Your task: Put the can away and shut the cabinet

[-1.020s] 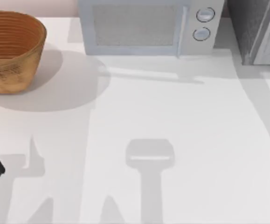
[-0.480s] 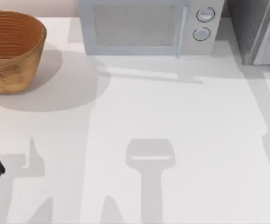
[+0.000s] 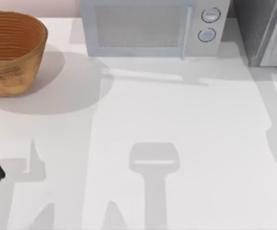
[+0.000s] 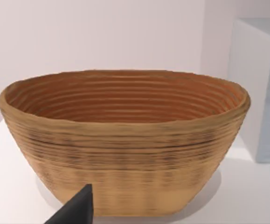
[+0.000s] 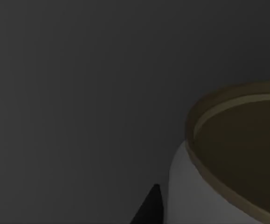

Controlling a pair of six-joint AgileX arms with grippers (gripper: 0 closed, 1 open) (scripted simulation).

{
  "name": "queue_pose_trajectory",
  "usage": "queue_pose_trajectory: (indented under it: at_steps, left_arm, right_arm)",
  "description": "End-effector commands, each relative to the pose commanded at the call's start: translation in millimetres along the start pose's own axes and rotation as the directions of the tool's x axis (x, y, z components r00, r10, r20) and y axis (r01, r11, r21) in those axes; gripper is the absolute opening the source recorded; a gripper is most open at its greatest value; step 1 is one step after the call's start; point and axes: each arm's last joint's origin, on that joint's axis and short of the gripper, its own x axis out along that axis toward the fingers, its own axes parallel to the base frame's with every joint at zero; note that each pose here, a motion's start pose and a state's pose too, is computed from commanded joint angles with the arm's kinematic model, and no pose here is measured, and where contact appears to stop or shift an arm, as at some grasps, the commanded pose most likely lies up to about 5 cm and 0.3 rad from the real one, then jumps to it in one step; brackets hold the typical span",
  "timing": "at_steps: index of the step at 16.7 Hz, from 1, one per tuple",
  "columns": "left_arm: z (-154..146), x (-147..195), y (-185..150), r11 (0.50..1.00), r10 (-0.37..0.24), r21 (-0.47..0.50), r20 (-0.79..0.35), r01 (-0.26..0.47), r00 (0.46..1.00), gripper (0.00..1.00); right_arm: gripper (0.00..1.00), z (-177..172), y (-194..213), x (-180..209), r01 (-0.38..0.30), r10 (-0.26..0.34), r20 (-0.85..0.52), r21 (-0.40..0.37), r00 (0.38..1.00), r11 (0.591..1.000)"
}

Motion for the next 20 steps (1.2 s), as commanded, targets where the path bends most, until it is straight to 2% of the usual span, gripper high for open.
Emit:
queue_pose_trajectory:
  at_steps: [13,20]
  left_arm:
    - [0.0,0.0,0.0,1.000,0.000,0.000,0.000,0.000,1.000,1.00]
    - [0.0,0.0,0.0,1.000,0.000,0.000,0.000,0.000,1.000,1.00]
  right_arm:
    - [0.98,0.0,0.0,0.0,0.000,0.000,0.000,0.000,1.000,1.000]
    - [1.00,0.0,0.0,0.0,0.000,0.000,0.000,0.000,1.000,1.000]
